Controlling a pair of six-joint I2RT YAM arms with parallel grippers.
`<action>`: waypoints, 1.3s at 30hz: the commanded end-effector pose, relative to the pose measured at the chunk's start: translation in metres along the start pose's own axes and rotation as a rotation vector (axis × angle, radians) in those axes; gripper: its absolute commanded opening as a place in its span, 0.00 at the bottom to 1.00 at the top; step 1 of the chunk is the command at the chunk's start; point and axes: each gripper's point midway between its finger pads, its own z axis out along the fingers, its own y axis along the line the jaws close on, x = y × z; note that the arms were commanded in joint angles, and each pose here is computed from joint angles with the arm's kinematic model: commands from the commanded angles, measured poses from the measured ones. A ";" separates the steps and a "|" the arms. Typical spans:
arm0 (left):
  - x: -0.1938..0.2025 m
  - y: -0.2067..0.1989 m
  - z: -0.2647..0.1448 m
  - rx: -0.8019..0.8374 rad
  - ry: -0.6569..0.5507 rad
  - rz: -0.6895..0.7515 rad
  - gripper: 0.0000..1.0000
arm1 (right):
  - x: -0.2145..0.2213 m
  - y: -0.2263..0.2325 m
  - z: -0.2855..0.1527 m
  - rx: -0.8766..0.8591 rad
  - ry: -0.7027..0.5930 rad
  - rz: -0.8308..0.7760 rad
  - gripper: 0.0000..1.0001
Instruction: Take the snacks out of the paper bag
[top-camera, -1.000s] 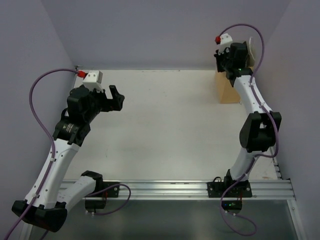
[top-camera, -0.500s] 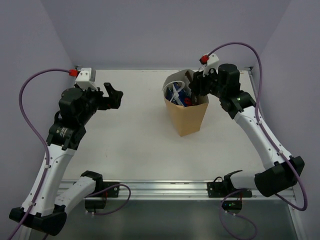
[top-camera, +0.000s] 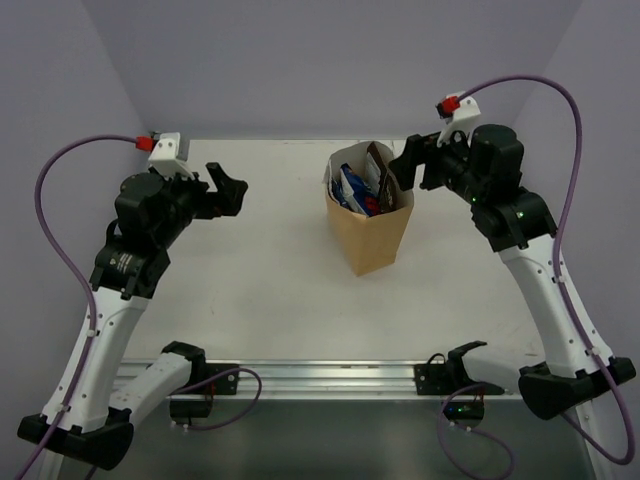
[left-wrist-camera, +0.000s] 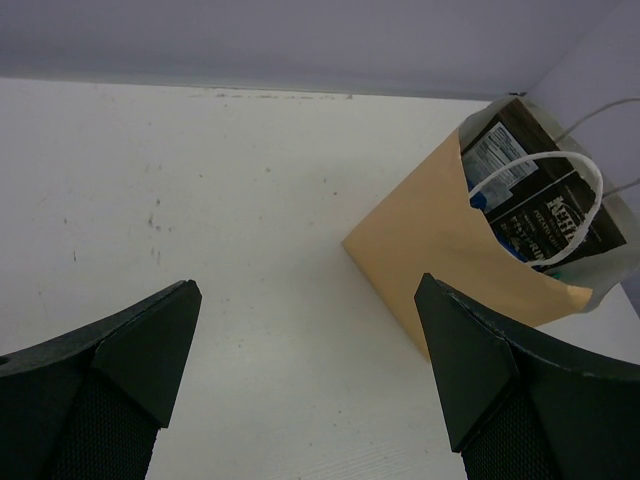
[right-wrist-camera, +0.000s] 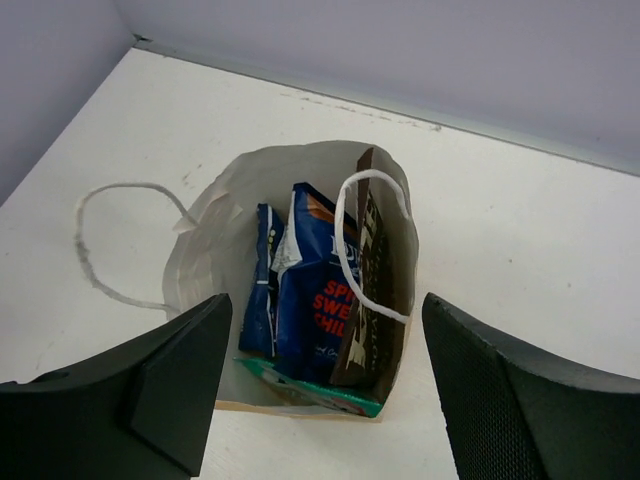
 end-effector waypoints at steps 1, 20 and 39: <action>-0.016 -0.014 -0.005 0.046 -0.023 -0.014 1.00 | 0.022 -0.020 0.006 0.108 0.081 0.079 0.79; -0.008 -0.021 -0.004 0.081 0.034 -0.018 1.00 | 0.088 -0.071 0.084 0.126 0.226 0.216 0.37; -0.027 -0.190 0.076 0.403 0.158 -0.045 1.00 | 0.011 -0.076 0.043 0.262 -0.024 0.015 0.00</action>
